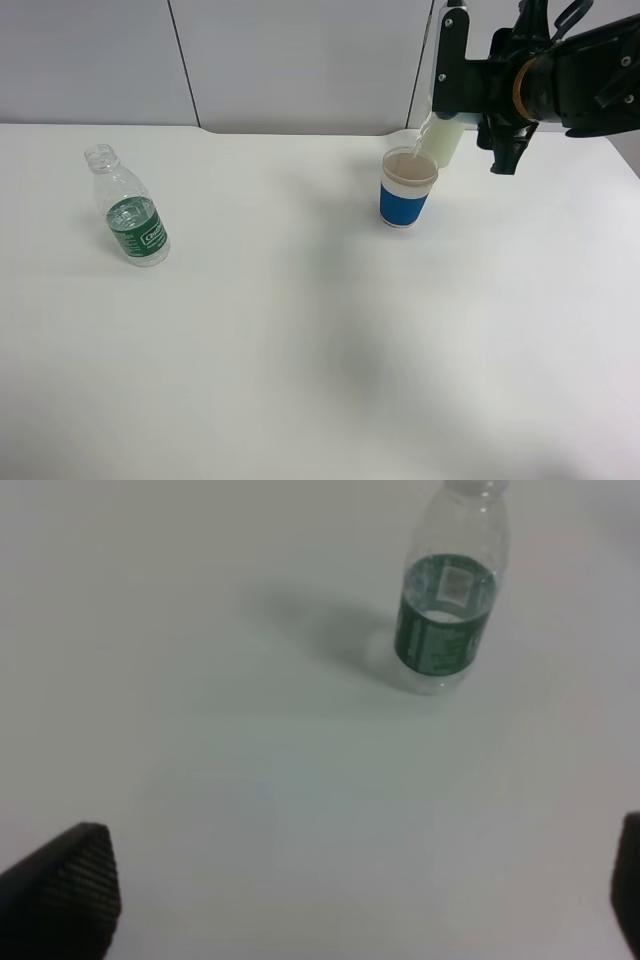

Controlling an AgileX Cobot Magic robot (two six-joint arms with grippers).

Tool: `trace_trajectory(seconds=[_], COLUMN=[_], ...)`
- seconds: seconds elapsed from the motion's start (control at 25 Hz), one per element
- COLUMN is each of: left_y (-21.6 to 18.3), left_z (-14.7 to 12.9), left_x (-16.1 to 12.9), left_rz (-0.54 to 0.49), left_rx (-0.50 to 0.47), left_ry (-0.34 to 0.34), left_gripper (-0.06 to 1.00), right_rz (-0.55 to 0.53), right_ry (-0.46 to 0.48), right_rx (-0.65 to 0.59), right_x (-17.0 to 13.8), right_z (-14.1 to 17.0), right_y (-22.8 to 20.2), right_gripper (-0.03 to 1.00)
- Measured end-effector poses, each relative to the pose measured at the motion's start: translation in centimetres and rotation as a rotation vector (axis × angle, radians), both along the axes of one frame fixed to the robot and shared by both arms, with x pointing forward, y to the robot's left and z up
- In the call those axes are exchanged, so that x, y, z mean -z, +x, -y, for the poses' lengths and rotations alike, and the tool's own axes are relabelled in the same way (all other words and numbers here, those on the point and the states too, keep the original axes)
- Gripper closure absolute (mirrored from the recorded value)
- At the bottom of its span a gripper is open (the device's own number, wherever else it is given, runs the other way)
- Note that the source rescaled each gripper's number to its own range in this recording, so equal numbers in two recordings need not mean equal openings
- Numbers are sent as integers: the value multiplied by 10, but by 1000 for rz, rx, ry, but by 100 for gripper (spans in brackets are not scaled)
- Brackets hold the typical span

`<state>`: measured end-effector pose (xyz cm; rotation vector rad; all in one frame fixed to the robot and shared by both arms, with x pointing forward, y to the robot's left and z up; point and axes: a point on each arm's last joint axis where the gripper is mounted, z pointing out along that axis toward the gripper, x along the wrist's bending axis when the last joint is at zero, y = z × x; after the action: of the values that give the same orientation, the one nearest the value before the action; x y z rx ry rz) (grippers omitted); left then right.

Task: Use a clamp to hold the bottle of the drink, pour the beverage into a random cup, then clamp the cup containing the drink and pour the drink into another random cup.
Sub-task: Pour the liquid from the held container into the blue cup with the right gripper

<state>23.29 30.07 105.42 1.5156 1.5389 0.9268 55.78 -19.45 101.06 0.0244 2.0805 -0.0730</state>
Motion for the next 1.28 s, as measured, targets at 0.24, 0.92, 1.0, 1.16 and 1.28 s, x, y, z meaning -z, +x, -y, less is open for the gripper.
trace_trajectory(seconds=[0.24,0.92,1.0,1.16,1.28], left_y=[0,0,0,0,0], left_z=[0,0,0,0,0], left_x=[0,0,0,0,0], left_rz=[0,0,0,0,0], left_rx=[0,0,0,0,0], left_ry=[0,0,0,0,0], left_gripper=[-6,-6,-6,-6,-6], right_rz=[3,29,29,28,28], right_ry=[-15,-88,-99,-106,-107], right_rx=[-15,-68,-74,-78,-78], right_x=[0,-3,-3,-3,-3], right_z=[-1,-2,-2,-2,-2], right_y=[0,2,2,2,2], right_gripper=[95,95,95,95,95])
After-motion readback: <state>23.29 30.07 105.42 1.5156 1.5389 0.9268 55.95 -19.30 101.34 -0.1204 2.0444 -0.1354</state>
